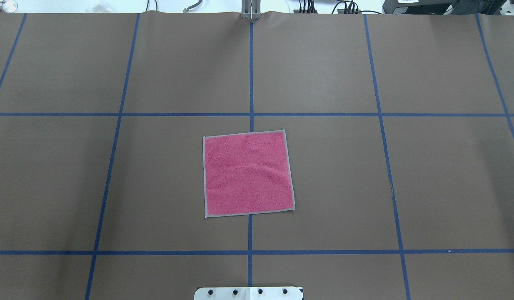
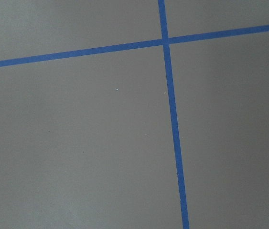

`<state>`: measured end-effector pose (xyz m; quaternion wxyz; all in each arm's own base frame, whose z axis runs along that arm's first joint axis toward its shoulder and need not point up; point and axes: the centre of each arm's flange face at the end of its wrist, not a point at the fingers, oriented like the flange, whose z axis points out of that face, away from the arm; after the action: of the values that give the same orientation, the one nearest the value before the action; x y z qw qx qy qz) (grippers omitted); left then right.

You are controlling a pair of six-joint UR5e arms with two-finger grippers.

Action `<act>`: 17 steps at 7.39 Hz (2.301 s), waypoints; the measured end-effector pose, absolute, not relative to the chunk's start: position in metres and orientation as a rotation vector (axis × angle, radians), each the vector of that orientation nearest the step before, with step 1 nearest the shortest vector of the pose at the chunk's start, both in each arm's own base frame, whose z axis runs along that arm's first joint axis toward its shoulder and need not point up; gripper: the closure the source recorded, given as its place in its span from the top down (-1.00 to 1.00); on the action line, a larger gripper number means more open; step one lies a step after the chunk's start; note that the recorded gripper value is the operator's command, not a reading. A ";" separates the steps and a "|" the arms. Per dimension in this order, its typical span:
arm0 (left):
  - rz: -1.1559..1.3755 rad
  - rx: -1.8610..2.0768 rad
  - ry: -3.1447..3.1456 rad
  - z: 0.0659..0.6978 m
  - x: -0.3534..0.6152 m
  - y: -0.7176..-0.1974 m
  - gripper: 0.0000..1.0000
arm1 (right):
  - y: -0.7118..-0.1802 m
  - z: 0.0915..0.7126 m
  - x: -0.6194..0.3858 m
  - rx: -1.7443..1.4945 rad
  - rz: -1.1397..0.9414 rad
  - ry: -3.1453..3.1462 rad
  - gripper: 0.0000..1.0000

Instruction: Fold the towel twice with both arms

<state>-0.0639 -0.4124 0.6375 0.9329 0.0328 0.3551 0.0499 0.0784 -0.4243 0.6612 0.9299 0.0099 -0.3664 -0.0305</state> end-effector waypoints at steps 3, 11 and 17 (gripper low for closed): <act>0.108 0.082 0.726 0.629 -0.064 -0.413 1.00 | -0.425 0.659 0.078 0.024 -0.064 -0.753 1.00; 0.180 0.299 0.716 0.532 -0.063 -0.490 1.00 | -0.460 0.608 0.079 0.316 -0.154 -0.725 1.00; 0.291 0.445 0.821 0.459 0.016 -0.515 1.00 | -0.468 0.542 0.028 0.338 -0.162 -0.828 1.00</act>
<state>0.0163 -0.5148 0.4594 0.8826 0.2138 0.3945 0.1400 0.0277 -0.4679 0.5425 0.8984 0.1634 -0.4001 -0.0783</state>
